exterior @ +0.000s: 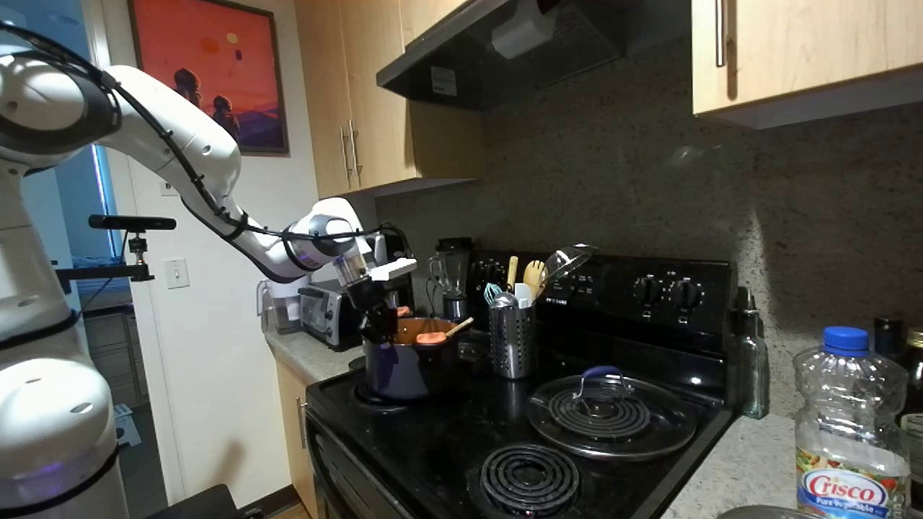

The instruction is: Move the pot from the left plate to the right plate

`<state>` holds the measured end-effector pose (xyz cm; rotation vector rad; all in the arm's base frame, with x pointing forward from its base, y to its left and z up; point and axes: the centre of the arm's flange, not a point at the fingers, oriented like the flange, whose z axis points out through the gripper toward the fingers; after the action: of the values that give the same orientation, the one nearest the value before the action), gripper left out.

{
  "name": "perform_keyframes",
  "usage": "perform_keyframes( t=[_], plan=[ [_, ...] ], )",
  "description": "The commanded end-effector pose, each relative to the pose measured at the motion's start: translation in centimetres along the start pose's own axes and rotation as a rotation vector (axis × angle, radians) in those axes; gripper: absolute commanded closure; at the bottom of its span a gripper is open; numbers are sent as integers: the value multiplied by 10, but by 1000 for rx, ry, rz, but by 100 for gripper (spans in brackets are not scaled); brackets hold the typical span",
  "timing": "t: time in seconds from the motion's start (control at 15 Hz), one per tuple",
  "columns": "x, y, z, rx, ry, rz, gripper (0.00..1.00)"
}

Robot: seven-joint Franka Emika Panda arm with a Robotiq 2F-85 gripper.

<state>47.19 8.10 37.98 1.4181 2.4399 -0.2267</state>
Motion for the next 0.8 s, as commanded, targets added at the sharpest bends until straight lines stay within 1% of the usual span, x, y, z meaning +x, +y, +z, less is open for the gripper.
perform_keyframes(
  t=[0.0, 0.47, 0.73],
  plan=[
    [-7, -21, -19, -44, -16, 19, 95],
    [-11, -34, -18, -41, -19, 38, 95],
    [-21, -40, -13, -29, -28, 80, 95]
  ],
)
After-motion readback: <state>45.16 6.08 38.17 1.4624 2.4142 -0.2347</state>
